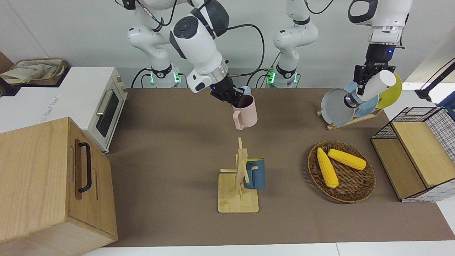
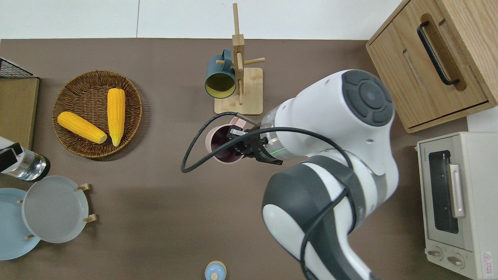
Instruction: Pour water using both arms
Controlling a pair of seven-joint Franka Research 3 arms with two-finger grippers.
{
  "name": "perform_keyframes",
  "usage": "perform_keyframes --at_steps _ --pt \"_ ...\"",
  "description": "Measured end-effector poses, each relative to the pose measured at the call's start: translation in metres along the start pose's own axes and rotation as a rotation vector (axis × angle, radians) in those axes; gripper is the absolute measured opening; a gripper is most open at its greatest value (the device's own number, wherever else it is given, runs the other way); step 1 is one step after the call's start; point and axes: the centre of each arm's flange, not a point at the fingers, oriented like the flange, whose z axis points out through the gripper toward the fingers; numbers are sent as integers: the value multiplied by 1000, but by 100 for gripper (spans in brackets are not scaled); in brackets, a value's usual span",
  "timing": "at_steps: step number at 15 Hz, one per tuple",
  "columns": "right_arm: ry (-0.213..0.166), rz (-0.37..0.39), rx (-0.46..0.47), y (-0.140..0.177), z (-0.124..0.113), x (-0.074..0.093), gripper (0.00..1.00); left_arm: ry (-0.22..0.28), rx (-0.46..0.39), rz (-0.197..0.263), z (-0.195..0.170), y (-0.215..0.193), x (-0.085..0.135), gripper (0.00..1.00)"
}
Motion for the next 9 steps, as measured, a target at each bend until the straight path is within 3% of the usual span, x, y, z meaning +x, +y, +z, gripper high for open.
perform_keyframes --at_steps 4,9 --pt "-23 96 32 -31 51 -22 6 0 4 -1 -4 3 -18 63" --pt "-53 165 54 -52 113 -23 6 -11 7 18 -2 14 -33 63"
